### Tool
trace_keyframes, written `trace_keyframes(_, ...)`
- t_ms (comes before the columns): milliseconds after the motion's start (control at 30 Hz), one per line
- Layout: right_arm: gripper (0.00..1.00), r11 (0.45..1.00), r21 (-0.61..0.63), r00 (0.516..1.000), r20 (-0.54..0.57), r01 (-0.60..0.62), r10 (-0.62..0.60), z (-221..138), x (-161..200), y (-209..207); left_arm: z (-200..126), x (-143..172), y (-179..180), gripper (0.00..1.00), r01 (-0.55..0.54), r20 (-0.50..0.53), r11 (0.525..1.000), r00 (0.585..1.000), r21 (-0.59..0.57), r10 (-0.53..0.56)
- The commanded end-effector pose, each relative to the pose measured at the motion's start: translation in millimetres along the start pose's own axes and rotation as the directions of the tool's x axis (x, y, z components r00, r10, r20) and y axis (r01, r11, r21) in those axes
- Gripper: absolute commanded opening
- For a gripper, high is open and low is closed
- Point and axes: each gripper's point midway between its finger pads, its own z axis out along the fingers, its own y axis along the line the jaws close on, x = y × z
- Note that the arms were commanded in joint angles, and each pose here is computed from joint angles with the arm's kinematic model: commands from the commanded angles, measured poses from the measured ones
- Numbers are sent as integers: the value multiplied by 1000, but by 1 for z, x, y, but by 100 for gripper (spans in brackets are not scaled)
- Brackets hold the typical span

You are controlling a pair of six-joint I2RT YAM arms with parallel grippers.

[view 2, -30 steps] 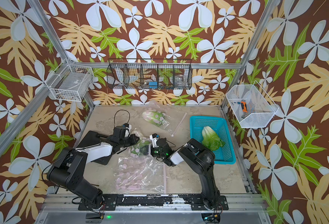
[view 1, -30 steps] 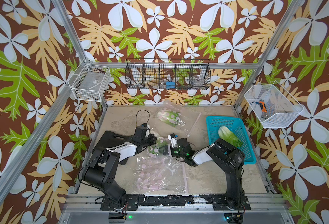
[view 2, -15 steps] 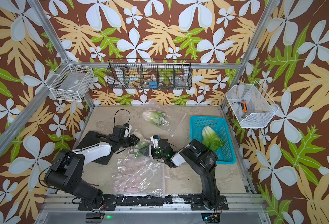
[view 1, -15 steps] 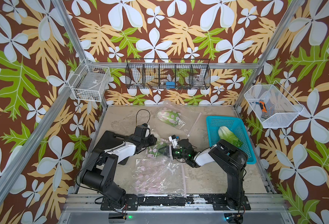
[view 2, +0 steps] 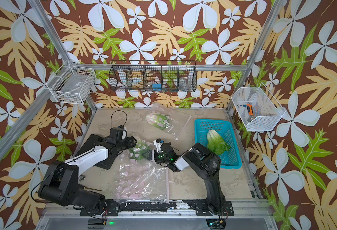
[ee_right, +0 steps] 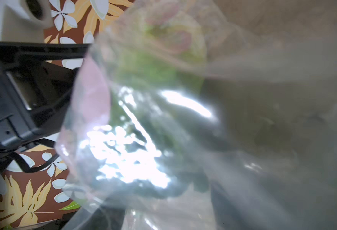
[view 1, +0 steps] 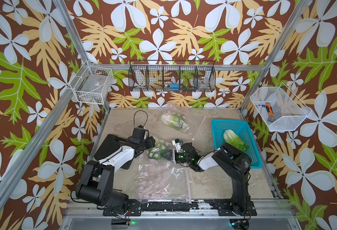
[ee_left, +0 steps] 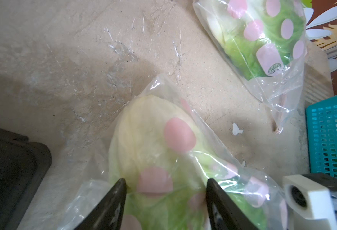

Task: Open the zip-top bag and take out the chinese cabbages
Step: Pick up the Chinese cabbage from the zipper food storage bag.

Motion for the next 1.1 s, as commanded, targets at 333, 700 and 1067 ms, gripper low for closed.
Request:
trace_keyframes(333,63,993,-93,997,36,69,-66,6,-16,38,7,17,10,51,-6,-69,1000,998,-30,4)
trace_keyframes(700,67,982,-189,1000,8,-24,26,-9,-8,60,5,17,5,47,9,-51,1000,999,6,-9)
trace_keyframes(1067,66,980,-185,997,-11,-71,70,-3,-9,58,-1,15,1,47,19,-27,999,999,32,-18)
